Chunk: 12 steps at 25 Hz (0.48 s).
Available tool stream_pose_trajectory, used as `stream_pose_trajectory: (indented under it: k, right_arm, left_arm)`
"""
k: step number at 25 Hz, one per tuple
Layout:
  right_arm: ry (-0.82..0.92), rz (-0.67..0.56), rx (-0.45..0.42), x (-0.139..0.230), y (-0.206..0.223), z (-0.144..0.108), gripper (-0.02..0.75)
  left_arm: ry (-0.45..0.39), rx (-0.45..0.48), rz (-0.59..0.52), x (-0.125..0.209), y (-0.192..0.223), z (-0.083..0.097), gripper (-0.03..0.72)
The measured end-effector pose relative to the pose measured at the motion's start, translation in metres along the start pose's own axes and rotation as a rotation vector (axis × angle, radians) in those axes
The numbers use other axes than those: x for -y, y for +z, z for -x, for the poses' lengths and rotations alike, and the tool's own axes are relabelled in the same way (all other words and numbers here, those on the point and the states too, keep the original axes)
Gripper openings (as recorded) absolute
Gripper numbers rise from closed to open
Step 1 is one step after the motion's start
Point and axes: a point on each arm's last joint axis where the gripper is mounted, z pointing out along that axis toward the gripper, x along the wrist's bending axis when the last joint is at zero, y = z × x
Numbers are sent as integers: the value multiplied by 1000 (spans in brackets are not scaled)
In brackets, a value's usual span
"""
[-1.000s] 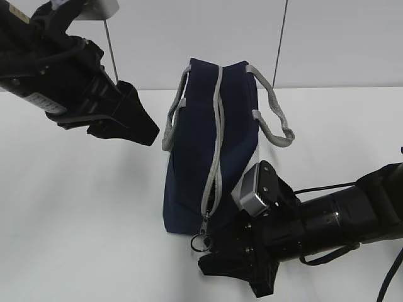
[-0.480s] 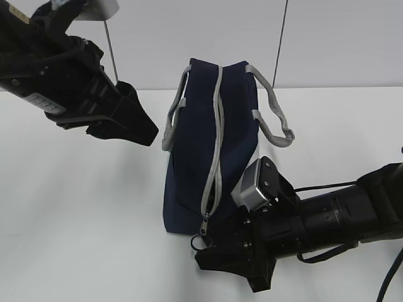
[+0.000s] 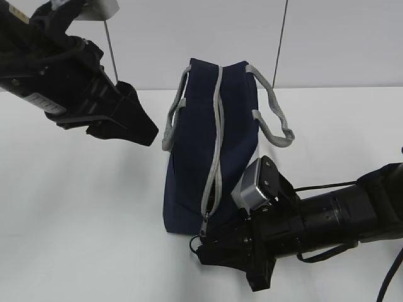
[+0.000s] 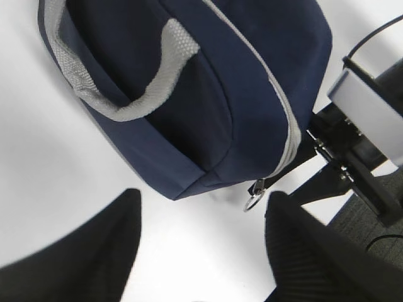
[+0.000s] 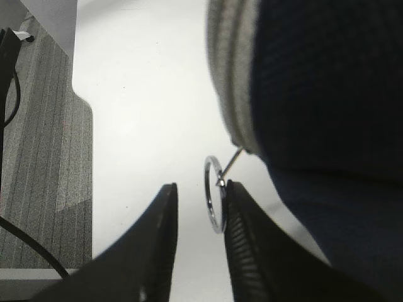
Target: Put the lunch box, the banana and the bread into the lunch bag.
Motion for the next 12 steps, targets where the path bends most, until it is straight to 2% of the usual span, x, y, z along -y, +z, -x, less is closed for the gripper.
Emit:
stream_pose_trajectory:
  k: [5, 12]
  right_arm:
    - [0, 0, 0, 0, 0, 0, 155]
    - [0, -13, 6, 1, 0, 1, 29]
  left_arm:
    - [0, 0, 0, 0, 0, 0, 434]
    - [0, 3, -8, 1, 0, 0, 434]
